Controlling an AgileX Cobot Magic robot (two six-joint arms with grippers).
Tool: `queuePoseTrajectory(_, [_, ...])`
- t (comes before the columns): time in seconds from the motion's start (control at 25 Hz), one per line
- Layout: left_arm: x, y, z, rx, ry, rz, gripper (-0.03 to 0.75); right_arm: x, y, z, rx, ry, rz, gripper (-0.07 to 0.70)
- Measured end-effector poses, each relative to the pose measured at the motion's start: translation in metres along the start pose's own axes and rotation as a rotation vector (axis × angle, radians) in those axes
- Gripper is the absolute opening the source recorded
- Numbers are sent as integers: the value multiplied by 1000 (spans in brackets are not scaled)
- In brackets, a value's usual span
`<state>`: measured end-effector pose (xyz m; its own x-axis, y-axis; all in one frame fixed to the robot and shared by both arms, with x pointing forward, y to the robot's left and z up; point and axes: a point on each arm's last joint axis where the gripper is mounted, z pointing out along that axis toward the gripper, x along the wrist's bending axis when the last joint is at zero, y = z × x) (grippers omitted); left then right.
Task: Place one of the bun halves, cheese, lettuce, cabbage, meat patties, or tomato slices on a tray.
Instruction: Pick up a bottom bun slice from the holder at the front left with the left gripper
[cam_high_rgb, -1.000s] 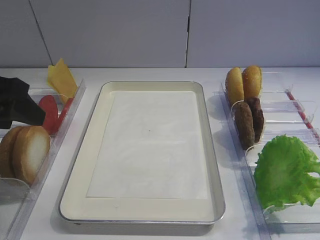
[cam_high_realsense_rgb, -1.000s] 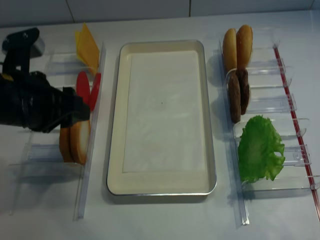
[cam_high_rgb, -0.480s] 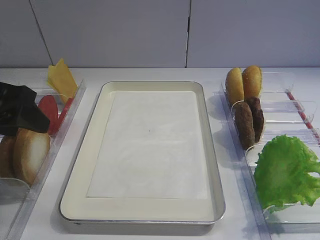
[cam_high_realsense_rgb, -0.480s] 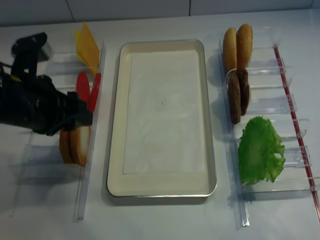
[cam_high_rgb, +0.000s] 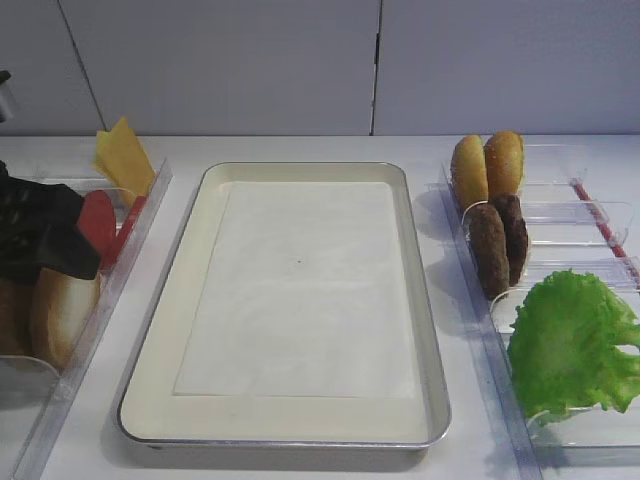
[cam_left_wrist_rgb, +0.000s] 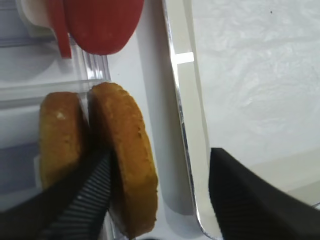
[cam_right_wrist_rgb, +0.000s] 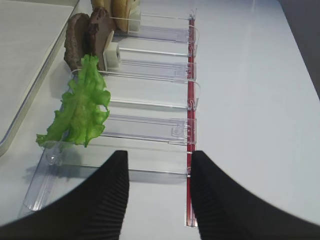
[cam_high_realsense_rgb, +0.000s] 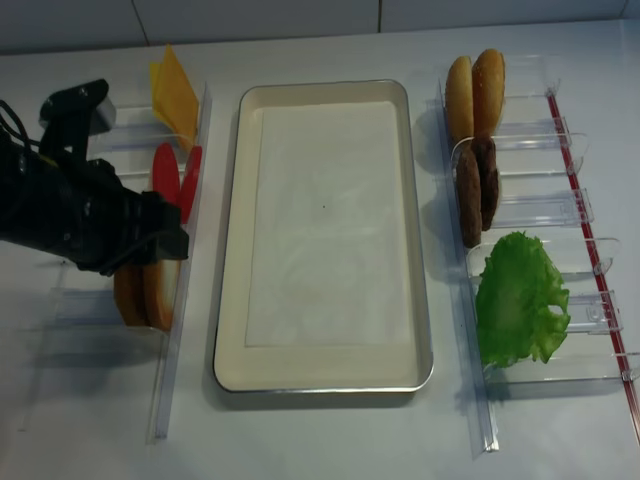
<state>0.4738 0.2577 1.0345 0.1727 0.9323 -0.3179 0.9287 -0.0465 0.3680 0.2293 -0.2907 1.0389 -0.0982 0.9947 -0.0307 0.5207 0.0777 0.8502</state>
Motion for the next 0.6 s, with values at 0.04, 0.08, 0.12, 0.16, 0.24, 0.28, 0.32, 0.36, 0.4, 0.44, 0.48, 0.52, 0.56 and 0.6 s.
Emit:
queuePoseTrajectory(0.04, [0, 0, 0, 1, 3, 2, 386, 0, 0, 0, 0, 0, 0, 322])
queuePoseTrajectory(0.08, [1, 0, 0, 0, 7, 5, 369, 0, 0, 0, 0, 0, 0, 322])
queuePoseTrajectory(0.12, [1, 0, 0, 2, 13, 11, 357, 0, 0, 0, 0, 0, 2, 322])
queuePoseTrajectory(0.16, [2, 0, 0, 3, 17, 14, 347, 0, 0, 0, 0, 0, 2, 322])
queuePoseTrajectory(0.24, [3, -1, 0, 7, 28, 17, 337, 0, 0, 0, 0, 0, 2, 322])
queuePoseTrajectory(0.28, [3, -1, 0, 9, 37, 13, 335, 0, 0, 0, 0, 0, 2, 322])
queuePoseTrajectory(0.32, [4, -1, 0, 12, 47, 12, 333, 0, 0, 0, 0, 0, 2, 322])
queuePoseTrajectory(0.36, [5, -1, 0, 14, 54, 9, 333, 0, 0, 0, 0, 0, 2, 322])
queuePoseTrajectory(0.4, [5, -1, 0, 14, 57, 7, 333, 0, 0, 0, 0, 0, 2, 322])
queuePoseTrajectory(0.44, [5, -1, -1, 13, 58, 6, 333, 0, 0, 0, 0, 0, 2, 322])
queuePoseTrajectory(0.48, [5, -1, -1, 14, 59, 7, 332, 0, 0, 0, 0, 0, 2, 322])
queuePoseTrajectory(0.52, [5, -1, -1, 13, 59, 5, 329, 0, 0, 0, 0, 0, 2, 322])
queuePoseTrajectory(0.56, [5, -1, -1, 14, 60, 5, 321, 0, 0, 0, 0, 0, 4, 322])
queuePoseTrajectory(0.6, [5, -1, -1, 14, 62, 8, 311, 0, 0, 0, 0, 0, 4, 322])
